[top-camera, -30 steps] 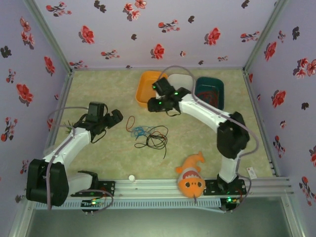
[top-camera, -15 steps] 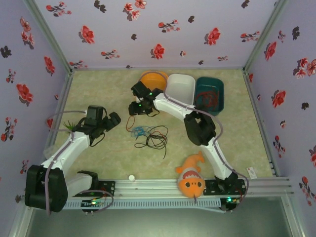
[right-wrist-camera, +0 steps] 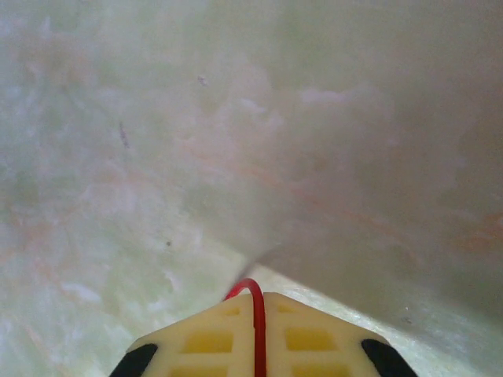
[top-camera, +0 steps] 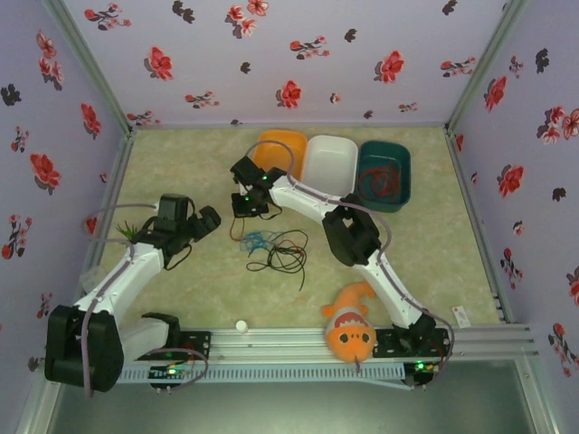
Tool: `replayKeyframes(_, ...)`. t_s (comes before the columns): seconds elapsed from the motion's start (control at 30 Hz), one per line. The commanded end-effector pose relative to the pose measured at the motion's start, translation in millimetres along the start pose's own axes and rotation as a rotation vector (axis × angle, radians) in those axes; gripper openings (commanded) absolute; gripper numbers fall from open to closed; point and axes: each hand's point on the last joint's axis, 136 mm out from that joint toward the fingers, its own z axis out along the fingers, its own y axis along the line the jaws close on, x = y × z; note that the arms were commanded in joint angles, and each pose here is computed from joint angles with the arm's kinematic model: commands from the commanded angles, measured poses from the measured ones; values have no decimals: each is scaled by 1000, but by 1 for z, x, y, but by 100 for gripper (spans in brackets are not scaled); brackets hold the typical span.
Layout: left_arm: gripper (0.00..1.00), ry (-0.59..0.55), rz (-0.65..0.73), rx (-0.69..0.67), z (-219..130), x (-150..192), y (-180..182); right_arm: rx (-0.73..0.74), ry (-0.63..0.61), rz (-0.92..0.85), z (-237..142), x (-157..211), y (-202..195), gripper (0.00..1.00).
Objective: Untangle the cables
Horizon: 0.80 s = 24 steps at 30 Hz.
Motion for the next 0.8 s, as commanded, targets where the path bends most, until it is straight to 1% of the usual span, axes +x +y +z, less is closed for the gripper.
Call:
replayKeyframes(0.0, 100, -7, -2, -27, -3, 1, 9, -50, -13, -33, -13, -8, 20, 0)
replayKeyframes(0.13, 100, -11, 7, -8, -5, 0, 6, -101, -63, -61, -42, -19, 42, 0)
replayKeyframes(0.23, 100, -12, 11, 10, -7, 0, 3, -134, -118, -87, -72, -28, 58, 0)
replayKeyframes(0.47, 100, -18, 43, 98, -10, 0, -12, -180, -288, -148, -159, -41, 86, 0)
replayKeyframes(0.77, 100, -23, 81, 219, -15, -3, -36, -188, -491, -234, -268, -36, 111, 0)
